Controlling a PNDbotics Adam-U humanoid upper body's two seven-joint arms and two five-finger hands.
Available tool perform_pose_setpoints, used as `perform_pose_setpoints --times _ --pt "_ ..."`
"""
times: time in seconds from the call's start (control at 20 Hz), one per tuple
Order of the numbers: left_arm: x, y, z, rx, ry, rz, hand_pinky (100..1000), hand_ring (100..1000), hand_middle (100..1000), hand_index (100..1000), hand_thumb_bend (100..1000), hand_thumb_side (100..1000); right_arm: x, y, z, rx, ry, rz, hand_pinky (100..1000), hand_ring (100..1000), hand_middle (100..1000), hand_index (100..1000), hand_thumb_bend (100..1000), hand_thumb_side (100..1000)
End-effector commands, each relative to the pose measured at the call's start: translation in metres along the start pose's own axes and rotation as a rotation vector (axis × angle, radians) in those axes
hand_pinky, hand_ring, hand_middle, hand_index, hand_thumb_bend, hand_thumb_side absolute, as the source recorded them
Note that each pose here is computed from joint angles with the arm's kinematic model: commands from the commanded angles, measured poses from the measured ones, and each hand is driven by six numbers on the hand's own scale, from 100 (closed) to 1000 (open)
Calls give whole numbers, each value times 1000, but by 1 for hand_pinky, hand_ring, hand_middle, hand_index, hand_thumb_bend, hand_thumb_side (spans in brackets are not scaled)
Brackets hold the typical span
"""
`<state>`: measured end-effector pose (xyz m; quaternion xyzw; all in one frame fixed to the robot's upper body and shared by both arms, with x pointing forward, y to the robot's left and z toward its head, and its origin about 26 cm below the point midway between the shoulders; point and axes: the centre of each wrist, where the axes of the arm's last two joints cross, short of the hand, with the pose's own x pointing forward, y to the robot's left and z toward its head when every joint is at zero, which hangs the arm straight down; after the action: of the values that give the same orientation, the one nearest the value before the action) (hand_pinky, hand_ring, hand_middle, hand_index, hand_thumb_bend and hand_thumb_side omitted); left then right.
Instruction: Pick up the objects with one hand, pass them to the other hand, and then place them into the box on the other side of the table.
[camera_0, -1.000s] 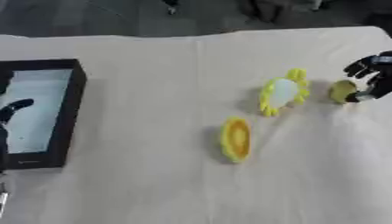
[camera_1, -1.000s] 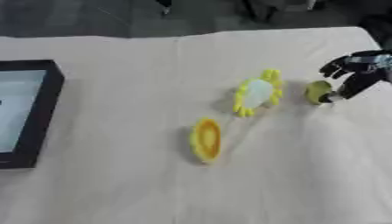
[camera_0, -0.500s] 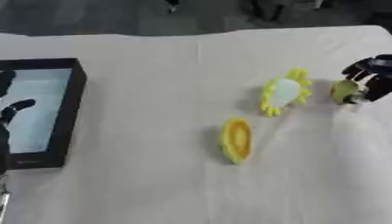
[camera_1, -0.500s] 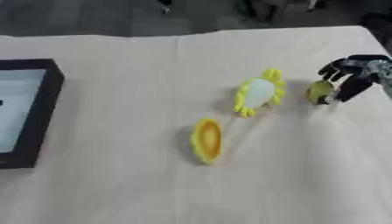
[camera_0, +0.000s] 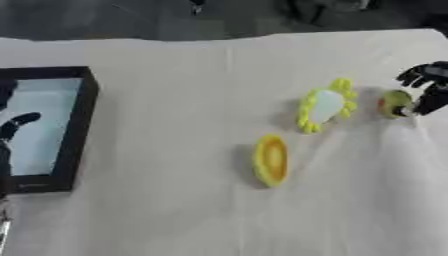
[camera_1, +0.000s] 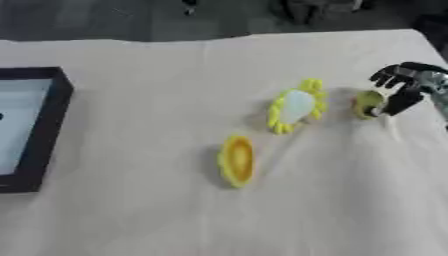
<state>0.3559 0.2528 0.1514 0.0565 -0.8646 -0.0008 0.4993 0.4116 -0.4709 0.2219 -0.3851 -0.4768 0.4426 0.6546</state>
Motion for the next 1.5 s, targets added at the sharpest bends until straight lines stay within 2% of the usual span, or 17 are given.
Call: perform_pose_setpoints --times 0.05,0.1,0.15,0.2,0.3,0.35,0.65,0.9,1.25,1.5 --pt "10 1 -5 -11 -36 -1 720 1000 839 826 494 756 -2 -13 5 -28 11 12 826 835 735 819 510 100" --pt "10 1 -5 -11 -37 -1 720 1000 839 826 493 756 -2 -11 4 -24 11 11 823 824 698 787 497 100" --pt "10 1 -5 -11 -37 0 720 1000 837 826 492 757 -2 -10 3 -19 9 7 817 809 641 741 443 100" --pt "10 1 -5 -10 -37 0 720 1000 837 826 492 757 -1 -10 3 -14 4 -1 813 802 622 723 401 100" --pt "10 1 -5 -10 -35 -1 720 1000 837 825 490 757 0 -9 2 -8 -6 -20 795 776 564 664 231 100" --pt "10 1 -5 -10 -36 -1 720 1000 836 825 490 757 0 -9 2 -5 -11 -33 785 763 538 635 199 100" --pt "10 1 -6 -7 -38 0 719 1000 833 820 489 755 -3 -11 9 -11 -24 -80 763 728 478 567 126 100" --pt "10 2 -5 -3 -37 -2 718 1000 833 819 491 753 1 -19 17 -46 -71 -103 757 724 474 564 100 100" --pt "9 4 -5 -1 -35 -9 718 1000 833 818 489 754 25 -43 38 -161 -204 -150 744 710 467 560 100 100" --pt "10 4 -5 0 -37 -9 718 1000 834 819 489 753 49 -52 56 -256 -298 -167 737 702 462 556 100 100"
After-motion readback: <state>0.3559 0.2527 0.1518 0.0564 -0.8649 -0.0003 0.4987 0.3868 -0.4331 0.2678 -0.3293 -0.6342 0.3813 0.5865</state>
